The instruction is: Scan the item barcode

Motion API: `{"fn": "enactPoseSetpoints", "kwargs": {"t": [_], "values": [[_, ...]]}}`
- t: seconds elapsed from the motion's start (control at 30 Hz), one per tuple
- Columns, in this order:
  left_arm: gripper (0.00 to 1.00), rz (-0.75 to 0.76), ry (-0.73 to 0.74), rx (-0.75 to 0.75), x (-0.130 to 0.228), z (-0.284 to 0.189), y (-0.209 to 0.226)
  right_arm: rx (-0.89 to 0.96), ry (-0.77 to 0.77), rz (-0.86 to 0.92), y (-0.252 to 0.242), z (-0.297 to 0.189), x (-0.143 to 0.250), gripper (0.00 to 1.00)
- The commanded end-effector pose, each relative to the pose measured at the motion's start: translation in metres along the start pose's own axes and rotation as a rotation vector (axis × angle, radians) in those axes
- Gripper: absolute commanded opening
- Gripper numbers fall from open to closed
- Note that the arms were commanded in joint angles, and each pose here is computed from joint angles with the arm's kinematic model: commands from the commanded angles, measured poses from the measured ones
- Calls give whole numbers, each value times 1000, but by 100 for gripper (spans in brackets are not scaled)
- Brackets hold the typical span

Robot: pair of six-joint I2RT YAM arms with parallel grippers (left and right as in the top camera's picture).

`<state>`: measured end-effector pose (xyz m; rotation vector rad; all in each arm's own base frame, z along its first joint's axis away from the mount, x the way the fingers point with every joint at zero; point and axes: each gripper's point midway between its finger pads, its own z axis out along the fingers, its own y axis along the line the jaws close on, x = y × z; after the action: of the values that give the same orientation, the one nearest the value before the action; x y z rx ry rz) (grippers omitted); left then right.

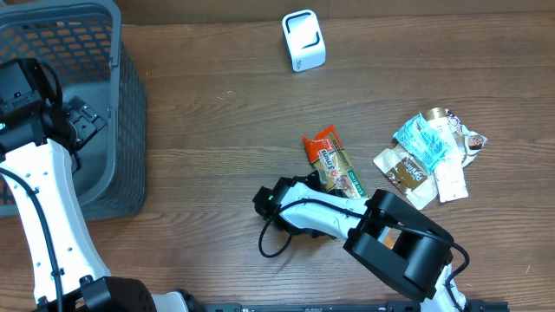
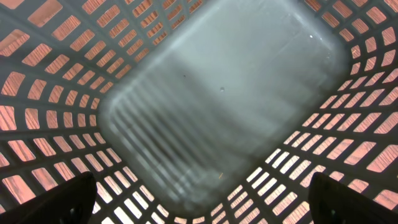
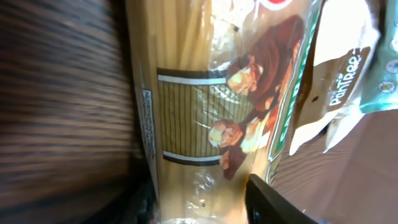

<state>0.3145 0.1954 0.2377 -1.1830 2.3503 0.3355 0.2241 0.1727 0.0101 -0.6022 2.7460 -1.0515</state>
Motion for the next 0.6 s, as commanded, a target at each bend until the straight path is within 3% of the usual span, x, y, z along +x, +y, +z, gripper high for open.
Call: {"fn": "enactPoseSetpoints", "kwargs": {"t": [0.0, 0.07, 0.1, 0.3, 0.47, 0.57], "values": [[100, -14, 10, 6, 2, 2, -2, -22, 129, -46, 17, 31, 25, 38], [100, -14, 10, 6, 2, 2, -2, -22, 129, -46, 17, 31, 24, 10], [100, -14, 10, 6, 2, 2, -2, -20, 127, -45, 17, 31, 24, 4], [100, -14, 10, 6, 2, 2, -2, -18, 114, -40, 16, 27, 19, 4], [100, -14, 10, 6, 2, 2, -2, -46, 74, -11, 9, -1, -5, 4], [100, -14, 10, 6, 2, 2, -2, -153, 50, -53, 12, -29, -19, 4]]}}
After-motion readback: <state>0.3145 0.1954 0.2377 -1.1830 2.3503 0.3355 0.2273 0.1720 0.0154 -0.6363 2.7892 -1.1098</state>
